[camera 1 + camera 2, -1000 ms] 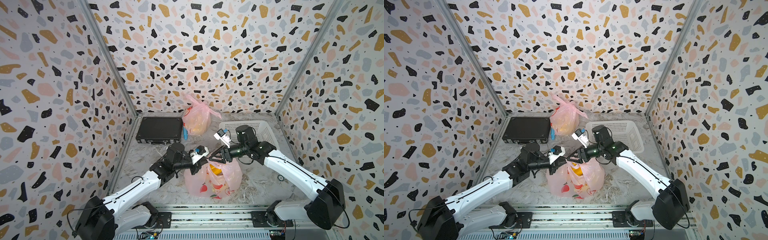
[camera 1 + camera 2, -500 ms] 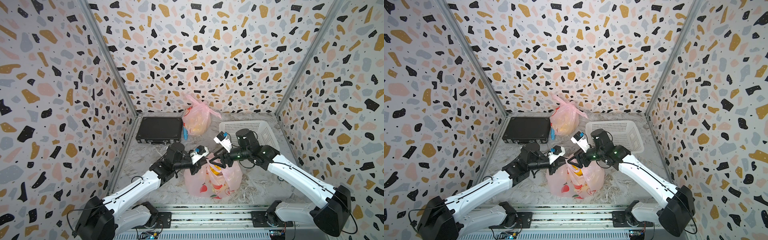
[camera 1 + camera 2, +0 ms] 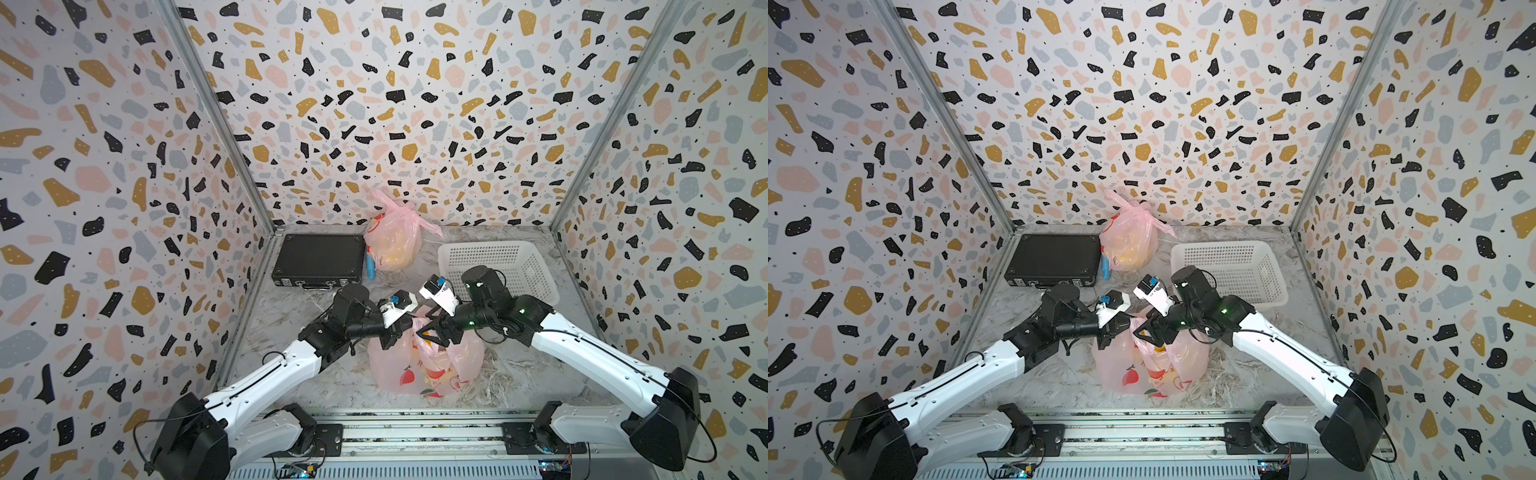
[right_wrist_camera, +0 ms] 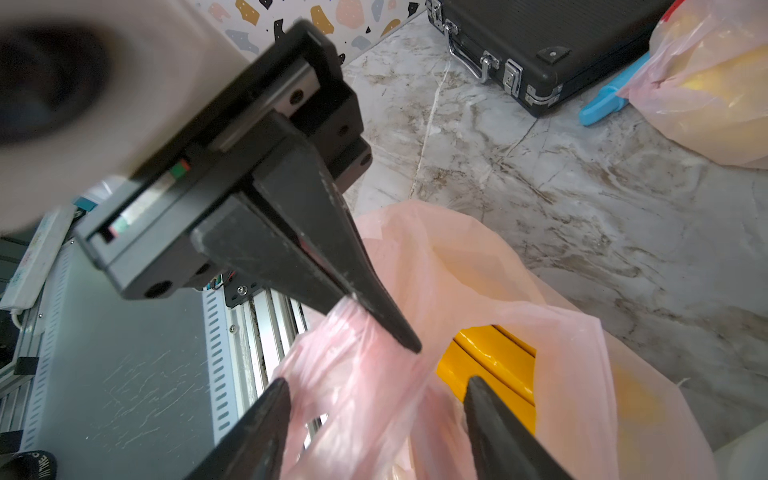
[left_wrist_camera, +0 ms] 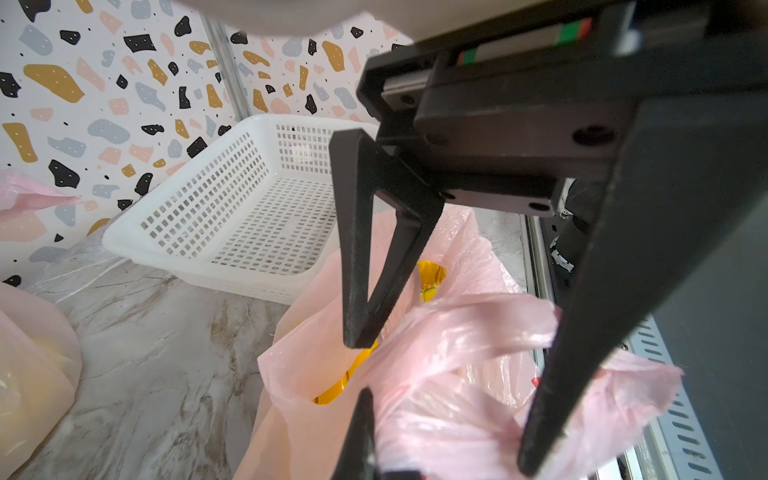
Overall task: Place the banana into a plastic bag & tie a knot
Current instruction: Cross the plastic bag at the center of the board.
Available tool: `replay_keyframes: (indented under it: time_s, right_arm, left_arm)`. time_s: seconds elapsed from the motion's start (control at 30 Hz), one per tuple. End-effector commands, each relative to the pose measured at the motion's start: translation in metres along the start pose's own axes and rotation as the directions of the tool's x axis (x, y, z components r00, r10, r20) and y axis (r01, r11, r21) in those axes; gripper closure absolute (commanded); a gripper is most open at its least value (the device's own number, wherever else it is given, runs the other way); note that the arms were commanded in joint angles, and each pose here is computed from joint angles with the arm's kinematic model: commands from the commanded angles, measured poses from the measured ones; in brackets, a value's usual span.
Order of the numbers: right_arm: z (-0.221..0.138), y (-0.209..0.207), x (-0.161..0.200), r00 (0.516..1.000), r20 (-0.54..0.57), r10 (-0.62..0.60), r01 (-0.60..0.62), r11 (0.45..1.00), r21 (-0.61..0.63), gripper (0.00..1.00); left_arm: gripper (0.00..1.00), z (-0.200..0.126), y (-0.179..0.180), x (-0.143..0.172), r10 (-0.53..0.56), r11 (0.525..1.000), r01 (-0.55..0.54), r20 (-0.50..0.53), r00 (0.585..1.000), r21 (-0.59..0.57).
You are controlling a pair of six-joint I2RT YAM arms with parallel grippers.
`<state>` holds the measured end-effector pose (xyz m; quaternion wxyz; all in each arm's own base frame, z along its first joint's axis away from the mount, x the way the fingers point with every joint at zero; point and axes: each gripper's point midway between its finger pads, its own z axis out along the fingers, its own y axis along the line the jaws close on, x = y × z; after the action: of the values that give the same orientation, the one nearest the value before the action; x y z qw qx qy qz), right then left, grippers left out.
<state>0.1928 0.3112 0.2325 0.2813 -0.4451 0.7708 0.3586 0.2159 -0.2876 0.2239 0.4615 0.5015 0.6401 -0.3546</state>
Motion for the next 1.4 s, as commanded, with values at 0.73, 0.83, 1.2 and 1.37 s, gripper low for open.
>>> replay_keyframes:
  time_s: [0.73,0.83,1.2,1.37]
  right_arm:
    - [0.018,-0.029,0.019,0.983,-0.158,-0.091,0.125,0.968,0.218,0.93]
    - [0.018,-0.035,0.018,0.982,-0.164,-0.097,0.137,0.958,0.251,1.0]
    - [0.014,-0.042,0.013,0.983,-0.152,-0.101,0.145,0.94,0.308,1.0]
    - [0.012,-0.045,0.012,0.985,-0.146,-0.094,0.138,0.935,0.328,1.0]
  left_arm:
    - [1.0,-0.008,-0.002,-0.025,0.031,0.999,-0.032,0.056,0.998,0.01]
    - [1.0,-0.01,-0.005,-0.027,0.02,1.0,-0.022,0.058,0.998,0.019]
    - [0.64,-0.014,0.002,-0.008,-0.03,0.999,0.03,-0.009,1.0,-0.026]
    - [0.5,-0.025,0.001,-0.009,-0.05,0.998,0.05,0.021,0.999,-0.026]
